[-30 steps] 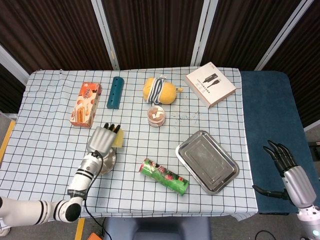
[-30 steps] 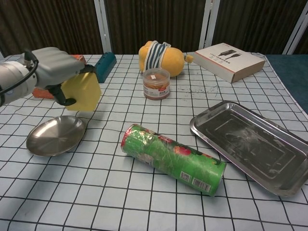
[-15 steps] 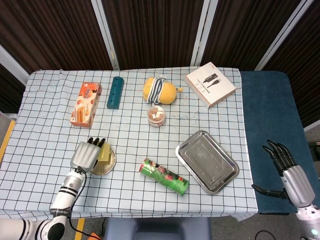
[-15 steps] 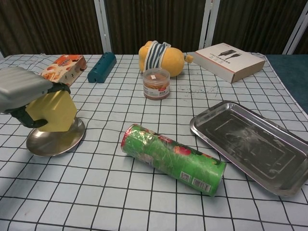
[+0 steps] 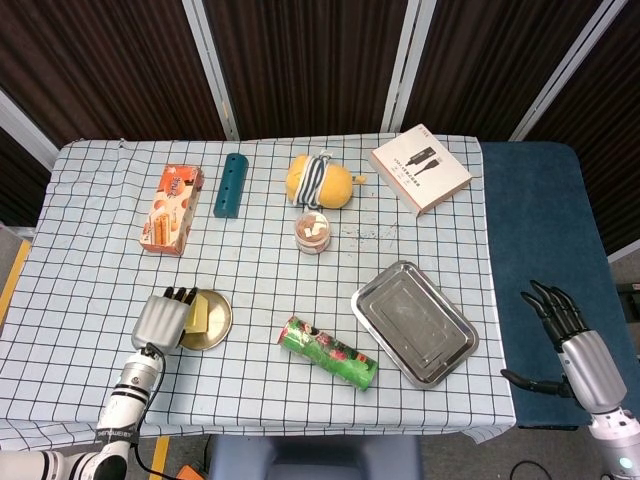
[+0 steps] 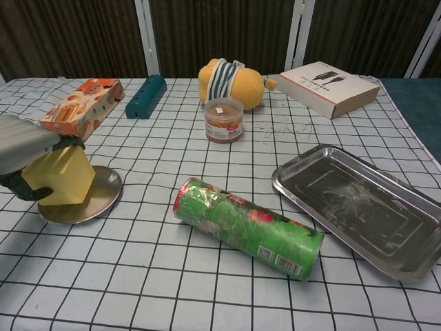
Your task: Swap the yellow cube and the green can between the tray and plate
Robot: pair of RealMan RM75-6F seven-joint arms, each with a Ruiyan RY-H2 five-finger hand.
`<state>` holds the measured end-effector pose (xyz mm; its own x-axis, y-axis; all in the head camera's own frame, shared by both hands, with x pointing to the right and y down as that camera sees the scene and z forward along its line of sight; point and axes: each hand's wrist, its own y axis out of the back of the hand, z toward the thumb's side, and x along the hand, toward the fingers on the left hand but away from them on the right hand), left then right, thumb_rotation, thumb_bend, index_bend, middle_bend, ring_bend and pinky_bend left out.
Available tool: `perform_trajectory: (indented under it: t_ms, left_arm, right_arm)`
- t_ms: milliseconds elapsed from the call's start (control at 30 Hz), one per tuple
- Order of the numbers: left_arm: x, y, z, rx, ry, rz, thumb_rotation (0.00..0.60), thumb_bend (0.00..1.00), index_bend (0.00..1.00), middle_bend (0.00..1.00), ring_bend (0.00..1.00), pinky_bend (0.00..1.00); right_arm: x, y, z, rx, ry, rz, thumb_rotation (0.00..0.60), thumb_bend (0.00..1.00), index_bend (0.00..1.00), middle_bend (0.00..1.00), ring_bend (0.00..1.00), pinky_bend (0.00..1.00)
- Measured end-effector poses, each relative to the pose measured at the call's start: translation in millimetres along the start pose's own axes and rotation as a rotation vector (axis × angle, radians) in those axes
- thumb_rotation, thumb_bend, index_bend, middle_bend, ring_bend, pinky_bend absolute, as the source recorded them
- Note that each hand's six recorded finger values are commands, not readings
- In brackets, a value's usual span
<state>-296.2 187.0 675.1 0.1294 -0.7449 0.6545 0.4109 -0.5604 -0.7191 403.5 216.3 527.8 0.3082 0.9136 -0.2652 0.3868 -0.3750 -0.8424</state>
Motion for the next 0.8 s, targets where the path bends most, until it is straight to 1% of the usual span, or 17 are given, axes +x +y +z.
perform_trajectory:
  t_ms: [33,100,167,200,267,333,400,500,600,700,800]
  left_arm:
    - [-0.1,0.0,0.0,0.0,0.0,0.0,0.6,0.45,0.38,0.49,0.53,0.7]
    - [-0.3,-0.9,0.7,0.003,0.001,0.0,0.6,0.45,0.32,0.45,0.48,0.7]
    - [-1.0,-0.8,1.8,0.003,0.0,0.005,0.6,0.45,0.22,0.38,0.43,0.7]
    - [-1.7,0.0,2.1,0.0,0.001,0.011,0.6,0.45,0.18,0.36,0.42,0.7]
    - [-3.3,0.7,2.7,-0.012,0.003,0.016,0.6,0.44,0.08,0.29,0.38,0.7]
    - [-4.4,1.1,3.0,-0.021,0.006,0.016,0.6,0.43,0.02,0.23,0.33,0.66]
    - [-4.7,0.1,2.3,-0.019,0.009,0.008,0.6,0.41,0.0,0.15,0.25,0.57]
    - [-5.0,-1.7,0.9,-0.024,0.019,-0.011,0.6,0.41,0.0,0.05,0.15,0.4]
    - [-6.0,-3.4,-1.4,-0.034,0.031,-0.031,0.6,0.41,0.0,0.01,0.1,0.3]
    - [-7.4,-4.8,-3.7,-0.043,0.038,-0.049,0.6,0.4,0.0,0.0,0.03,0.23]
    - [-9.1,-5.4,-5.5,-0.055,0.042,-0.062,0.6,0.4,0.0,0.0,0.0,0.18]
  right_arm:
    - [0.0,-0.3,0.0,0.0,0.0,0.001,0.6,0.1,0.0,0.0,0.0,0.01]
    - [0.1,-1.0,0.3,0.001,0.001,0.005,0.6,0.1,0.0,0.0,0.0,0.01]
    - [0.1,-1.9,0.7,0.002,0.002,0.009,0.6,0.1,0.0,0.0,0.0,0.01]
    - [-0.1,-2.2,0.7,0.003,0.002,0.01,0.6,0.1,0.0,0.0,0.0,0.01]
    - [-0.4,-2.7,0.6,0.004,0.001,0.012,0.6,0.1,0.0,0.0,0.0,0.01]
    - [-0.3,-3.3,0.9,0.004,0.002,0.016,0.6,0.1,0.0,0.0,0.0,0.01]
    - [-0.2,-4.0,1.3,0.005,0.004,0.02,0.6,0.1,0.0,0.0,0.0,0.01]
    - [0.1,-4.5,1.6,0.005,0.006,0.023,0.6,0.1,0.0,0.0,0.0,0.01]
    - [-0.1,-4.0,1.1,0.004,0.003,0.02,0.6,0.1,0.0,0.0,0.0,0.01]
    - [-0.3,-2.8,0.9,0.003,0.002,0.013,0.6,0.1,0.0,0.0,0.0,0.01]
    - [-0.2,-2.0,0.9,0.002,0.001,0.008,0.6,0.1,0.0,0.0,0.0,0.01]
